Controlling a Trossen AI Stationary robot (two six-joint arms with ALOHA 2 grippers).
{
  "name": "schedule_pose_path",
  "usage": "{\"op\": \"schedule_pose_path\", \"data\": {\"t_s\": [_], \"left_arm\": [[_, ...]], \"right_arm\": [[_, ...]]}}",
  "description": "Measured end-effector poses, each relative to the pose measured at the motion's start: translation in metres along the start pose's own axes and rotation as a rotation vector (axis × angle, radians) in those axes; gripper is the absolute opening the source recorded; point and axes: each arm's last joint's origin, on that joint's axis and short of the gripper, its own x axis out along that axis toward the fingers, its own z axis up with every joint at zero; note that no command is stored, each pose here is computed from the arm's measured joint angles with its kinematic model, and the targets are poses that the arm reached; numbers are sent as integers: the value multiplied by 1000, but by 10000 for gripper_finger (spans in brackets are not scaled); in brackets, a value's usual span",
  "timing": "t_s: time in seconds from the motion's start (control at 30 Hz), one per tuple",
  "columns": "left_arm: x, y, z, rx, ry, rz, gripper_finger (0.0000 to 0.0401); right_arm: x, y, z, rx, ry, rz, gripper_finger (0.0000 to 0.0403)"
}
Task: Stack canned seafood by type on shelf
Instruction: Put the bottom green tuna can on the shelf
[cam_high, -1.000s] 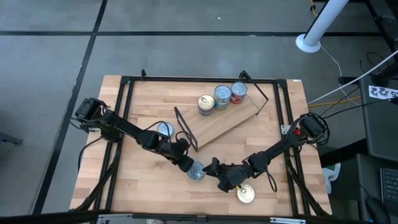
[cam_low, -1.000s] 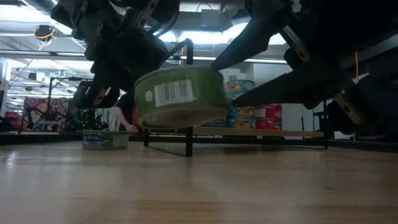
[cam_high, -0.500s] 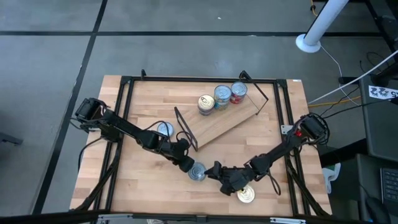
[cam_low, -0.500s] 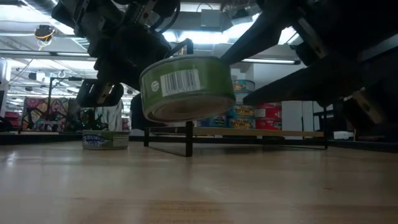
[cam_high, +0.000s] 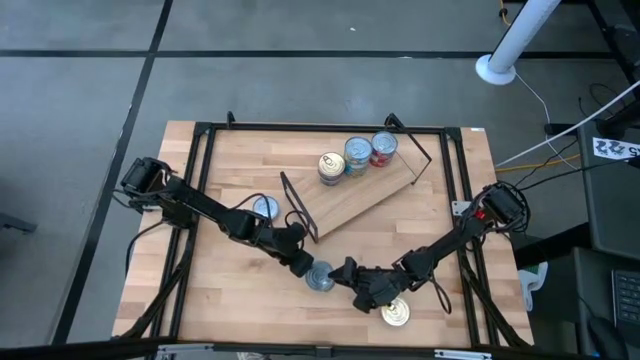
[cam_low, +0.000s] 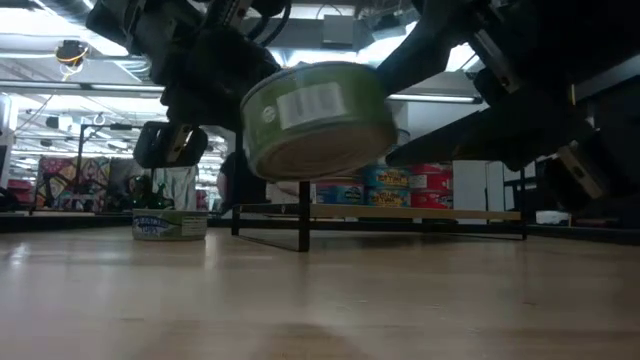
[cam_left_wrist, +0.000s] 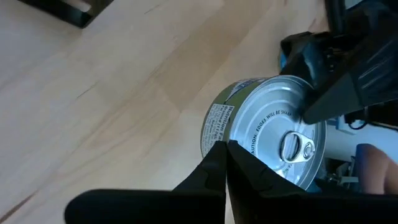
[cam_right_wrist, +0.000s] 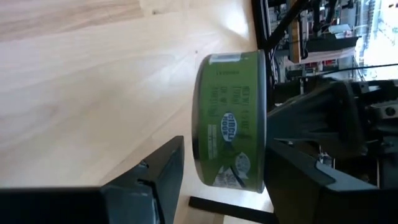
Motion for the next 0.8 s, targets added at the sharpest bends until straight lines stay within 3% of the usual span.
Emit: {"op": "schedule_pose_path", "data": {"t_s": [0.37,0.63,0.8], "left_arm": [[0,-2,1,11,-7,-21,0],[0,-2,1,24,-7,-21,13],[0,-3,1,85,-9,-24,40]], "right_arm": [[0,-1,0,3,-1,-4,198],[0,-1,0,4,-2,-5,124],[0,-1,0,3,3,-6,118]]}}
